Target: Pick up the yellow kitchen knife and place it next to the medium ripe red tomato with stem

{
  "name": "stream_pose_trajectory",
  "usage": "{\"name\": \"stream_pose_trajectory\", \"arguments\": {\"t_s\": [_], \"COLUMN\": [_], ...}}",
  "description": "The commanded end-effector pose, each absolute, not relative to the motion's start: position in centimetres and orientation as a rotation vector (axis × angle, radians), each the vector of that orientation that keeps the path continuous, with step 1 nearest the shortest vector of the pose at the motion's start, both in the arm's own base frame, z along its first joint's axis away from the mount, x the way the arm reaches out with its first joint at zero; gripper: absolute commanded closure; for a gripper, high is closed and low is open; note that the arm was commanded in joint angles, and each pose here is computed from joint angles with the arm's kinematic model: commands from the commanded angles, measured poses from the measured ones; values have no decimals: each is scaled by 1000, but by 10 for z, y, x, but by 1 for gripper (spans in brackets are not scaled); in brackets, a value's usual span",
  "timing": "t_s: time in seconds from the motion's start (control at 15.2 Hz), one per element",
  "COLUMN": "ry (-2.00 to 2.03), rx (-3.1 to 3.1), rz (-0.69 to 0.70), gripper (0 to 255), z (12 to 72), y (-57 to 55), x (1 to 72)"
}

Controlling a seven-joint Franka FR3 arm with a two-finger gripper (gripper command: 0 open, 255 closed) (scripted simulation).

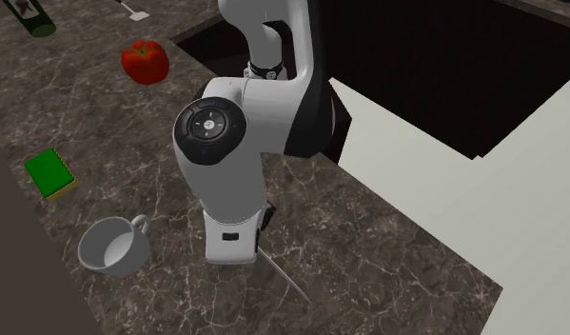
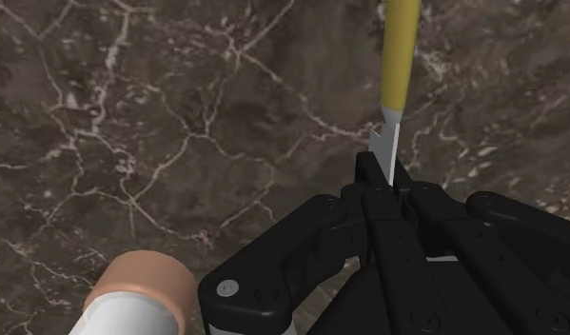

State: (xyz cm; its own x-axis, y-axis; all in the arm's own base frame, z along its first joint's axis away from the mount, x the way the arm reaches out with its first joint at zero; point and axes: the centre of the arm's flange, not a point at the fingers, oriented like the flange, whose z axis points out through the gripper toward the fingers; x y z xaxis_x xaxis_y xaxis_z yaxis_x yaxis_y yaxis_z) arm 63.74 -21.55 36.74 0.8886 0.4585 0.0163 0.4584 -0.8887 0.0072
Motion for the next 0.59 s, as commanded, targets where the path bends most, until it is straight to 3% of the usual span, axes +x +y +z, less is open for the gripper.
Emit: {"name": "stream_pose_trajectory", "arguments": {"t_s": [0.0,0.53], "ry": [740,740], "rx": [3050,3050], "rz": [27,27], "gripper": [255,255], "z": [377,420], "y": [-216,-216], "x": [637,637]}}
